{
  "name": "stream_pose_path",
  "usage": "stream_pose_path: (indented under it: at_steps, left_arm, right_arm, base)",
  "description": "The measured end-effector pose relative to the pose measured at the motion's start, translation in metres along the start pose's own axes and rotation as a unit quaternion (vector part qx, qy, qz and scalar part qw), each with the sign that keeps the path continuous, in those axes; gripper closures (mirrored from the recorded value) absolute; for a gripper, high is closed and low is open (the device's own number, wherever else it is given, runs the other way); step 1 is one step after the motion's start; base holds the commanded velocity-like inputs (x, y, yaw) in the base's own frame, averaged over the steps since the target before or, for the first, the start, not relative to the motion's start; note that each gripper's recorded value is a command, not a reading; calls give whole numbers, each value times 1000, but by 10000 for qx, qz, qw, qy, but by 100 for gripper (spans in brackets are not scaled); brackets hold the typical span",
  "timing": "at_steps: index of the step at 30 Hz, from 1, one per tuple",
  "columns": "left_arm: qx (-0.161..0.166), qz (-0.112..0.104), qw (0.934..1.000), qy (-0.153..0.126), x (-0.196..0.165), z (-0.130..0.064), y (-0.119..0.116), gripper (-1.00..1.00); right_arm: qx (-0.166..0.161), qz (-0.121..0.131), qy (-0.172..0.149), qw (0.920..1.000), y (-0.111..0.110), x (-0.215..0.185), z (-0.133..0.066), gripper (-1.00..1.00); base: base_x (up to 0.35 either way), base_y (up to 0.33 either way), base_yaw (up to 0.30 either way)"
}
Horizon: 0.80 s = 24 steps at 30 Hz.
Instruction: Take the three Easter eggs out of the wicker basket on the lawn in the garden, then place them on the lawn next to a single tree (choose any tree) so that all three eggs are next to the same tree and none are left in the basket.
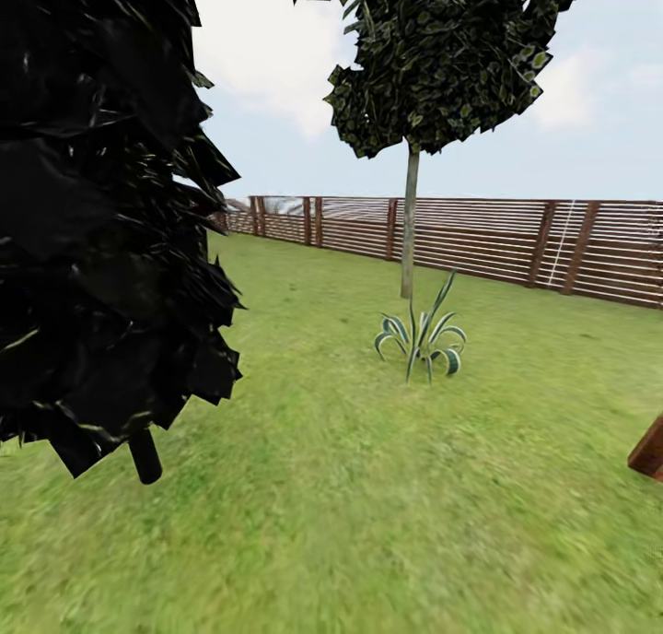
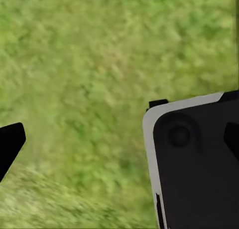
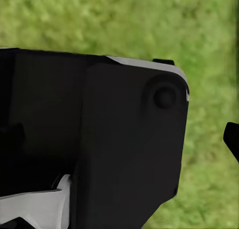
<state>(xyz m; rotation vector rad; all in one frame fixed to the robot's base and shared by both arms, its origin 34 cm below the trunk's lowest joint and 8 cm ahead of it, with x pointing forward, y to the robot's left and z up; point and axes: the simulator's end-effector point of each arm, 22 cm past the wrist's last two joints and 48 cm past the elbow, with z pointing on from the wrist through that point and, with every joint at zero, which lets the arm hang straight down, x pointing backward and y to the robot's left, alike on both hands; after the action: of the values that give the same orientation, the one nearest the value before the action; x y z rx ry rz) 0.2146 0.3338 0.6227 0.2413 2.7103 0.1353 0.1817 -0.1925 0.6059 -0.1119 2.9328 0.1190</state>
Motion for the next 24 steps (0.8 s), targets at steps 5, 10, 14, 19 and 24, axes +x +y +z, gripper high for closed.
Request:
stream_pose_path:
  at_steps: [5,10,14,19,24]
  left_arm:
    - [-4,-1,10000,-22,-2,0,0,-100]
    - [-8,-3,10000,-42,-3,1,1,-100]
    - [-11,-4,10000,-57,-4,1,1,-100]
    - [-15,-5,10000,-80,-6,1,1,-100]
    - [-19,-6,9999,-102,-8,1,1,-100]
  right_arm:
    - [4,-2,-21,10000,-1,-2,0,-100]
    - [7,-5,-42,10000,-1,-3,0,-100]
    - [4,-6,-59,10000,0,-5,0,-100]
    - [7,-7,-81,10000,-1,-6,0,-100]
    - [7,-9,-102,9999,-1,-8,0,-100]
  base:
    - [336,0,-265]
    - [337,0,-265]
    - [337,0,-265]
    - [337,0,-265]
    - [336,0,-265]
